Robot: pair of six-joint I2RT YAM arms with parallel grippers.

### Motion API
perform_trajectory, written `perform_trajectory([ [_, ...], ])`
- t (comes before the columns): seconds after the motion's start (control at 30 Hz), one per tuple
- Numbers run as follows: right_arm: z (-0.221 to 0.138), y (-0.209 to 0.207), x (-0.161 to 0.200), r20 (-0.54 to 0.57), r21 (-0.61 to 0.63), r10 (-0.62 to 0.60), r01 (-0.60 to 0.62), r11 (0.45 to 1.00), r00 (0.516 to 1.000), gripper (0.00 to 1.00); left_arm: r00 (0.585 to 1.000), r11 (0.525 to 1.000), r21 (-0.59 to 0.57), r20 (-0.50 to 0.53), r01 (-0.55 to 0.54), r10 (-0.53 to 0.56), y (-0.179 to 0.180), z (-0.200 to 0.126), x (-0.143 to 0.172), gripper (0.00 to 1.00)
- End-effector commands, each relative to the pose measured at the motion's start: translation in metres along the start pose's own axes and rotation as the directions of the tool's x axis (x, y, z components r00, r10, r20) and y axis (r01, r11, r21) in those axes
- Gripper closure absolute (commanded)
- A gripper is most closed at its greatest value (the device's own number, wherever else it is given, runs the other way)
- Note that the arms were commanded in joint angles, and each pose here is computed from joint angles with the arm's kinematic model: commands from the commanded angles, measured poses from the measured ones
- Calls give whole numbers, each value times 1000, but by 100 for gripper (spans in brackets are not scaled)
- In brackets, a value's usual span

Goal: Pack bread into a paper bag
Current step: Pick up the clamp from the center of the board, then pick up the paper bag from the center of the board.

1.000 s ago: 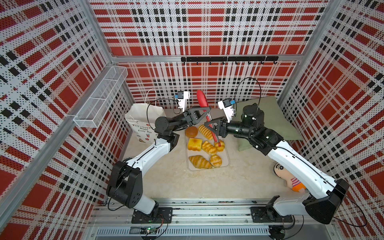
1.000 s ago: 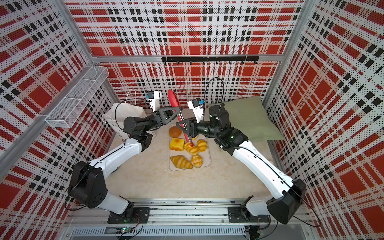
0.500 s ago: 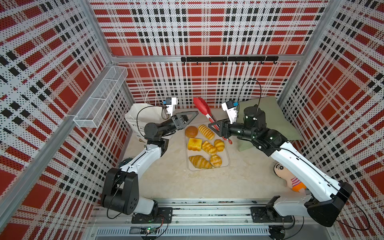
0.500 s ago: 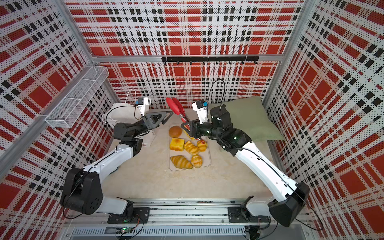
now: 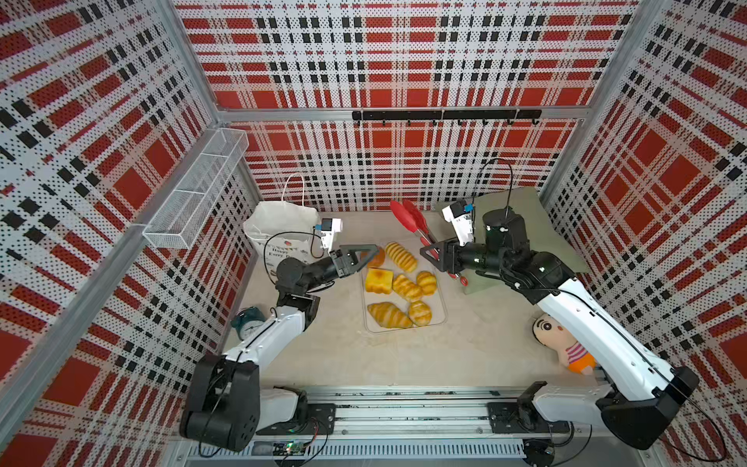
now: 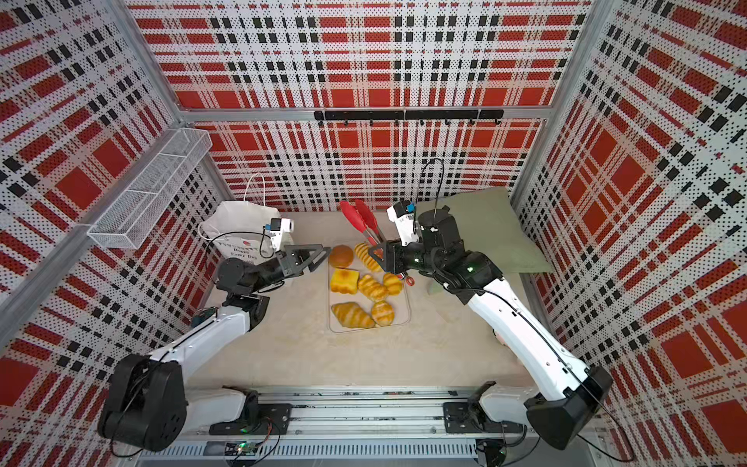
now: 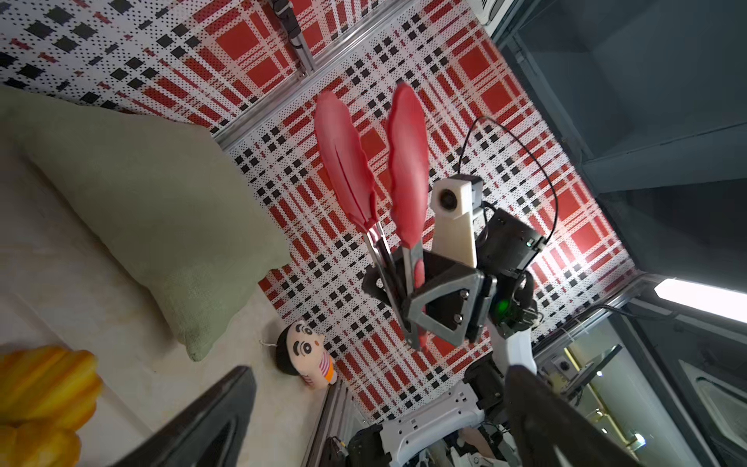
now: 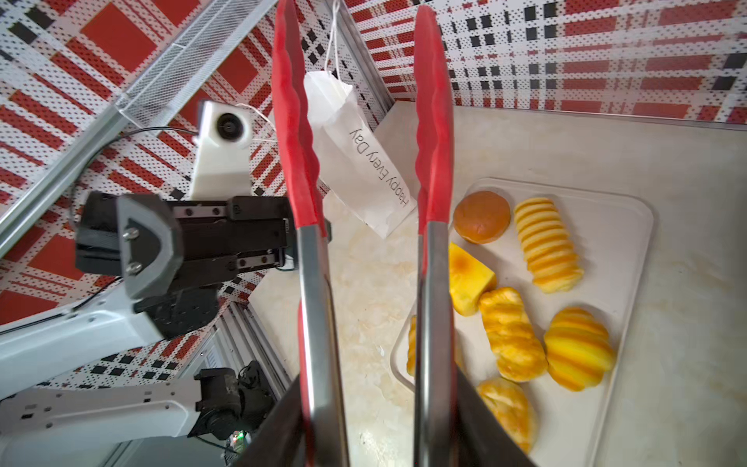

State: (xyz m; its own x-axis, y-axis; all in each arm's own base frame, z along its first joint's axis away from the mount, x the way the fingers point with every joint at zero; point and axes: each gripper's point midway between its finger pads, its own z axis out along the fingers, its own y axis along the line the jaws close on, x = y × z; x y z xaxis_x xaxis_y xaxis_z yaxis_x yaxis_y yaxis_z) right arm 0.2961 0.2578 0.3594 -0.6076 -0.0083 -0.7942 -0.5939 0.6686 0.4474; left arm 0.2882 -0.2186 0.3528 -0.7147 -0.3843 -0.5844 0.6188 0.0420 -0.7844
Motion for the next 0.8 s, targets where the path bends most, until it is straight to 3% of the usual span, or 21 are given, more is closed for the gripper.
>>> perform_trajectory([
  [0.0, -9, -13, 3, -7, 30, -18, 19, 999, 1000, 52, 995, 954, -295, -94, -59, 33, 41, 4, 33, 1],
  [0.07, -13, -19, 6, -23, 47, -24, 26, 999, 999, 51, 985, 893, -431, -159, -130, 67, 49, 4, 52, 1],
  [0.13, -13, -25, 13, -50, 70, -33, 37, 997, 998, 51, 981, 859, -494, -188, -136, 47, 53, -5, 70, 1],
  [0.23, -11, -34, 30, -102, 86, -26, 35, 996, 994, 51, 992, 780, -614, -109, -124, 72, 58, -41, 66, 1],
  [0.4, -13, -48, 56, -151, 127, -24, 43, 991, 988, 51, 973, 540, -841, 101, -27, 207, 47, -142, 21, 1],
  [0.43, -14, -52, 61, -161, 143, -27, 51, 988, 987, 51, 961, 458, -889, 138, 13, 241, 45, -169, 10, 1],
  [0.5, -18, -59, 72, -184, 171, -30, 62, 983, 983, 51, 954, 318, -946, 146, 57, 261, 47, -206, 3, 1],
  [0.57, -21, -64, 82, -208, 190, -29, 69, 979, 978, 51, 966, 221, -973, 123, 72, 228, 60, -227, -1, 1],
  [0.63, -25, -67, 89, -213, 197, -33, 76, 977, 977, 51, 969, 170, -981, 126, 90, 211, 74, -233, -9, 1],
  [0.77, -33, -72, 92, -211, 233, -49, 99, 967, 976, 50, 955, 214, -966, 194, 146, 223, 82, -229, -36, 1],
])
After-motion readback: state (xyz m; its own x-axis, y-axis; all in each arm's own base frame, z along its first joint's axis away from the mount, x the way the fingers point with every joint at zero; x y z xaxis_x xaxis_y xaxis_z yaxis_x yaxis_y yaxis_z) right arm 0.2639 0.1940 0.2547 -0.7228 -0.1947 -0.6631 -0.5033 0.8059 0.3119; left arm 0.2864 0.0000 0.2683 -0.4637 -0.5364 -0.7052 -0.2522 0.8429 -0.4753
